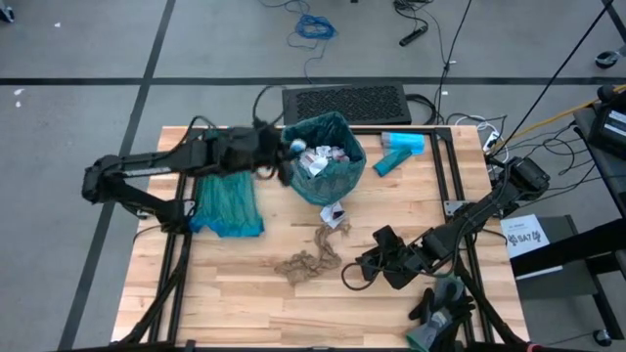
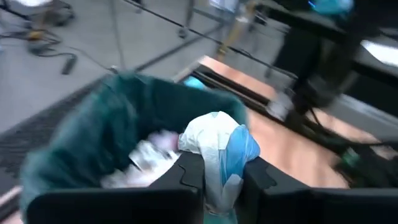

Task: Place trash/remove bag and relplace
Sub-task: Put the blue plastic into the blue trash bag inside the black trash bin, then put the brown napkin into the blue trash bag inside the black trash bin

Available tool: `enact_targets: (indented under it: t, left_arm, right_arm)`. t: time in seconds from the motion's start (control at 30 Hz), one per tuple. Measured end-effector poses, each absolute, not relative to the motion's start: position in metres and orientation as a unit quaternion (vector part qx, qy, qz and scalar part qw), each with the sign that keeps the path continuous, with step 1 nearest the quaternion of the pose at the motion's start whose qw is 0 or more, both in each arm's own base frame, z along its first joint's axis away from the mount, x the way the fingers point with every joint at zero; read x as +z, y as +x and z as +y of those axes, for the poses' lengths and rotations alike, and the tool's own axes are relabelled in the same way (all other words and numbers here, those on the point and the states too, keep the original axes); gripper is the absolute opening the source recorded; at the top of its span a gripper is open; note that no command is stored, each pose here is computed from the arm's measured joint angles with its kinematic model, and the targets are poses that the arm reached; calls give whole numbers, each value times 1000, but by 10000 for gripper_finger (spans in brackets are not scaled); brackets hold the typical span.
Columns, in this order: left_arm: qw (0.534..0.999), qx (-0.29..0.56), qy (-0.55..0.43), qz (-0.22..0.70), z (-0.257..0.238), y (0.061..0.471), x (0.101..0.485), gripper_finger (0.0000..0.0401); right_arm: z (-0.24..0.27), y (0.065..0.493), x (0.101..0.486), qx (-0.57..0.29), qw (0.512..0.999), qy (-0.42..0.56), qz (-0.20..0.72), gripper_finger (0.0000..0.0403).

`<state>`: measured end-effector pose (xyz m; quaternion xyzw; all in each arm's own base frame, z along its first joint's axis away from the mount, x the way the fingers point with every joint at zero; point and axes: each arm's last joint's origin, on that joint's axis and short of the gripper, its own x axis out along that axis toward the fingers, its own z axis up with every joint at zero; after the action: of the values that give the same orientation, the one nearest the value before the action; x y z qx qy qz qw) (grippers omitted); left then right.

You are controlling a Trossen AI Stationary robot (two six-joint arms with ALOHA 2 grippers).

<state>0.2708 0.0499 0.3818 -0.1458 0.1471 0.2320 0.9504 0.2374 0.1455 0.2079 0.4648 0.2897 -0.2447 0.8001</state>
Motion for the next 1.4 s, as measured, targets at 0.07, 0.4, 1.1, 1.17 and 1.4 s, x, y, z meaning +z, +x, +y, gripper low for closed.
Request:
enact_targets:
  t: [0.07,0.4,1.1,1.17,1.4]
  left_arm:
    - [947,244,-153,143,65,278,381,84]
    - [950,152,-190,193,106,310,362,187]
    - [943,194,-175,207,112,299,371,197]
    - [940,200,-188,204,114,298,371,205]
    - [937,209,-193,203,120,297,370,239]
  right_arm:
    - [146,238,209,-242,800,469,287,130]
    - [147,240,210,-233,799,478,279,130]
    - [146,242,210,-230,808,465,279,130]
    - [146,243,211,-225,808,471,274,130]
    - [148,244,213,-215,811,474,269,130]
